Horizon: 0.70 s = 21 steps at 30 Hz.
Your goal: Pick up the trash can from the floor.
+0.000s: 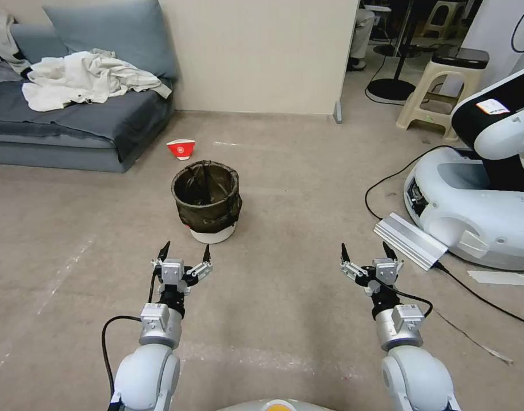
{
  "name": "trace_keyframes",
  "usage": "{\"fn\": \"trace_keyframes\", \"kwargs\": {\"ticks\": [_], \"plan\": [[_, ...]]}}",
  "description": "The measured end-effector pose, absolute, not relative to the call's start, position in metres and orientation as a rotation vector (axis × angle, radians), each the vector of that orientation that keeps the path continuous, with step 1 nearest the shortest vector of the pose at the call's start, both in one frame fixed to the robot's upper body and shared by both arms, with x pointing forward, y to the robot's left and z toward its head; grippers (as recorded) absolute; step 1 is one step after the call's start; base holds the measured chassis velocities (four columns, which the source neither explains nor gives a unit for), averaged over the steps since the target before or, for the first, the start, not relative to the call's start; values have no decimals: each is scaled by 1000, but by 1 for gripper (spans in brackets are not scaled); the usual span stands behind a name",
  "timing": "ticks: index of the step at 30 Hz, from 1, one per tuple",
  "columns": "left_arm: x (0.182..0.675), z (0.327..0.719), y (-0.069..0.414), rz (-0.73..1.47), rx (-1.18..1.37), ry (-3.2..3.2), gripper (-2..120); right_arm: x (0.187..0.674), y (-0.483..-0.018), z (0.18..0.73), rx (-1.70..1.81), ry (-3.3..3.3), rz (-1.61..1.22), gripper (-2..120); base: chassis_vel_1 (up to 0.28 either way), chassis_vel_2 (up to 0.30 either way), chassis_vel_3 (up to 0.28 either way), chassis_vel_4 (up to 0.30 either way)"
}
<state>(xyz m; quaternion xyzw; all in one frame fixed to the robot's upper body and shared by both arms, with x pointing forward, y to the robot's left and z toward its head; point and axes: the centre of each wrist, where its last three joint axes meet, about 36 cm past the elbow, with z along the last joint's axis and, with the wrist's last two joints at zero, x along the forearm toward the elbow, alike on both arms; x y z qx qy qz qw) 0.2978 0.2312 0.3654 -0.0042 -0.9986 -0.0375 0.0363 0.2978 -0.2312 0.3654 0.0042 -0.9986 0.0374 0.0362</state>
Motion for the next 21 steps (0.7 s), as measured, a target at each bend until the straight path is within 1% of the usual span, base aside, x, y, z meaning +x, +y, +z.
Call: {"fn": "trace_keyframes", "kwargs": {"ticks": [21], "plan": [[297,369,231,-104,-12,-3069,100,297,-231,367,10,-3068,110,100,0,0,0,0]]}}
